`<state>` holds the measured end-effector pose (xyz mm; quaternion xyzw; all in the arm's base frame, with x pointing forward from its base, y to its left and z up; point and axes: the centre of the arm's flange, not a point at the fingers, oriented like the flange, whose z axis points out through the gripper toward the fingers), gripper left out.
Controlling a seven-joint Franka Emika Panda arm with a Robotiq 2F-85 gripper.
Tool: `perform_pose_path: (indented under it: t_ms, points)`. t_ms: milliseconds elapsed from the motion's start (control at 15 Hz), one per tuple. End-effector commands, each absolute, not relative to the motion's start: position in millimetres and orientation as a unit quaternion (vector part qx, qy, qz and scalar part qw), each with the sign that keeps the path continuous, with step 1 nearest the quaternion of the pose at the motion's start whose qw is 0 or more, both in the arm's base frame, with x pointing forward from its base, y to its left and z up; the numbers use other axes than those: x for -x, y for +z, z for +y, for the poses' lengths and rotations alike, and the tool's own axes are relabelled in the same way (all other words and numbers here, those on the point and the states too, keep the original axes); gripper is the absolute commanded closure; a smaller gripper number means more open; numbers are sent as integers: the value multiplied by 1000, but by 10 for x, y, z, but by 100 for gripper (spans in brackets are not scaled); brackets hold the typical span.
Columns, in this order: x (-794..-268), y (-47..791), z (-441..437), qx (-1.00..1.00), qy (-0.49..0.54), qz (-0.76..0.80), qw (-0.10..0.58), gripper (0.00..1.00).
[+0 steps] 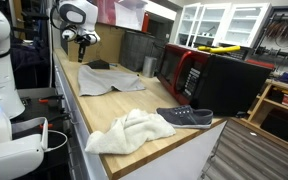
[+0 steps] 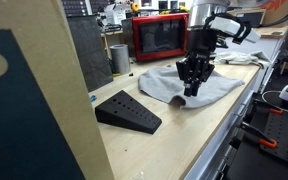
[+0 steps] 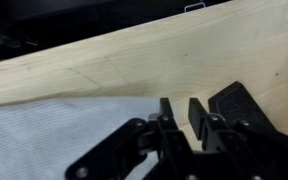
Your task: Unfold the grey object completely
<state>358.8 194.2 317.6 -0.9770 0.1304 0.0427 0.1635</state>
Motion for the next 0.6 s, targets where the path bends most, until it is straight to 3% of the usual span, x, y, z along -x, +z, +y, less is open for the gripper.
perform_pose_path:
  t_ms: [0,333,533]
  points:
    - [-3709,3427,1897,969,39,145,196,42]
    - [-4026,3686,1518,968,-45,180,169,5]
    - [-4255,3745,1135,961,-103,212,145,0]
